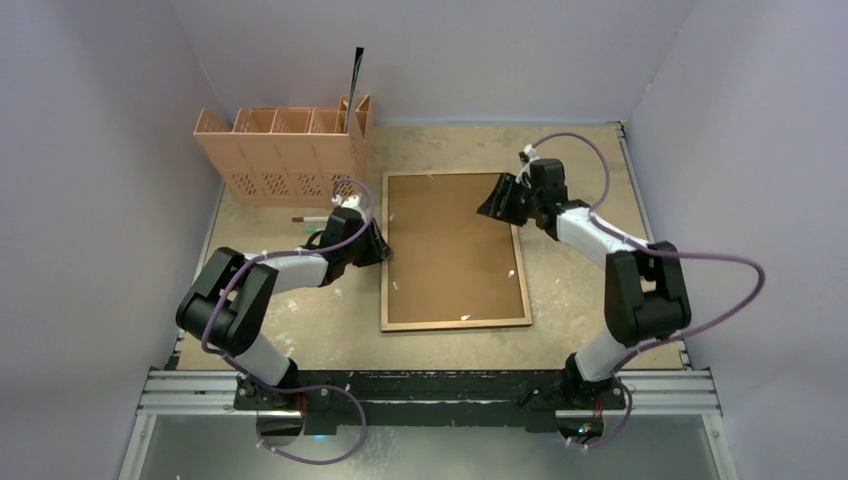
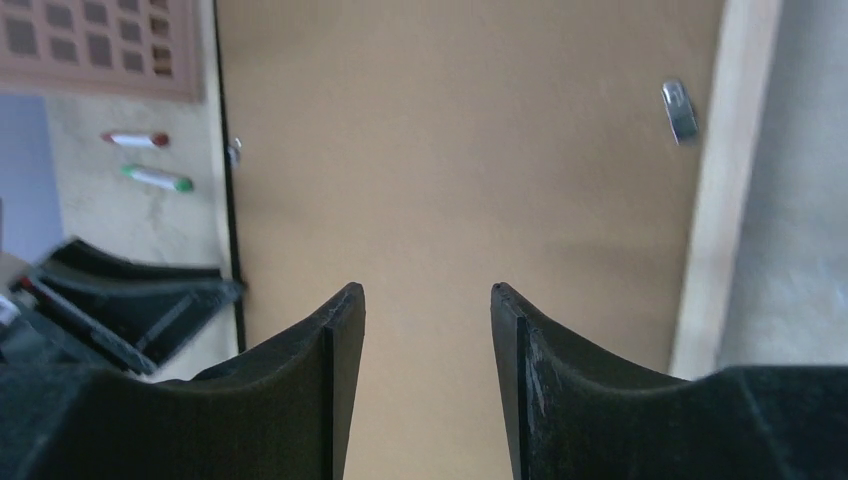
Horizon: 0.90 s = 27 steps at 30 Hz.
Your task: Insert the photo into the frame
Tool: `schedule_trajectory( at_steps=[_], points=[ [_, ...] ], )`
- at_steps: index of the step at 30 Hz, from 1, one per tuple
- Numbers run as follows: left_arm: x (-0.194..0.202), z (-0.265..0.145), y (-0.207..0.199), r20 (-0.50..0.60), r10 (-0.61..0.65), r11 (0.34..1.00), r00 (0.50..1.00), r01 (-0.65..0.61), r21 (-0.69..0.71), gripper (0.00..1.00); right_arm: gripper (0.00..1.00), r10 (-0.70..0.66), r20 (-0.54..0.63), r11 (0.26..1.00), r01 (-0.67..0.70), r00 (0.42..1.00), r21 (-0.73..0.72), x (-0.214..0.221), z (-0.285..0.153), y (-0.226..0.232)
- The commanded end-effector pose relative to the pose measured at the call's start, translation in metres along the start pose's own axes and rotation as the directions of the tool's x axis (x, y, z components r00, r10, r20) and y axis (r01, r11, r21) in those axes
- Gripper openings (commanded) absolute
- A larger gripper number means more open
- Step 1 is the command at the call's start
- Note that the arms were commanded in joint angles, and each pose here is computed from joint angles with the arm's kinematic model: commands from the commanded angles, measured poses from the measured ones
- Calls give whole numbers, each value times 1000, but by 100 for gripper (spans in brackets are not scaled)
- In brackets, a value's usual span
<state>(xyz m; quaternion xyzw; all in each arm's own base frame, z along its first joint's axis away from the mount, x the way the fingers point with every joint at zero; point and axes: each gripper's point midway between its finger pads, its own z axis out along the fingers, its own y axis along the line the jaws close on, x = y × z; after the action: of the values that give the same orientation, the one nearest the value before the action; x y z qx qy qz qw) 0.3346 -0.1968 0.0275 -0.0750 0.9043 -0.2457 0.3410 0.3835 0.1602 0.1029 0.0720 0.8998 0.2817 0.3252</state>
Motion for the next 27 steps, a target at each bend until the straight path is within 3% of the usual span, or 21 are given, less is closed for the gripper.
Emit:
schedule_trajectory(
  at_steps=[1, 8, 15, 19, 27],
  points=[
    [11, -9, 3, -24, -1, 1000, 1000, 1, -15, 37, 52, 18, 80, 983, -3, 997, -183, -51, 32, 51],
    [7, -10, 6, 12, 0, 1000, 1000, 0, -25, 44, 51, 25, 131, 958, 14, 991, -287, -91, 95, 101],
    [14, -5, -6, -32, -12, 999, 999, 14, 39, 50, 48, 15, 213, 967, 40, 977, -253, -95, 148, 108],
    [14, -5, -6, -36, -17, 999, 999, 19, 41, 50, 48, 11, 200, 968, 39, 980, -246, -84, 173, 112],
    [15, -6, -5, -44, -13, 999, 999, 14, 33, 51, 46, 27, 266, 969, 40, 964, -243, -85, 181, 113]
  ],
)
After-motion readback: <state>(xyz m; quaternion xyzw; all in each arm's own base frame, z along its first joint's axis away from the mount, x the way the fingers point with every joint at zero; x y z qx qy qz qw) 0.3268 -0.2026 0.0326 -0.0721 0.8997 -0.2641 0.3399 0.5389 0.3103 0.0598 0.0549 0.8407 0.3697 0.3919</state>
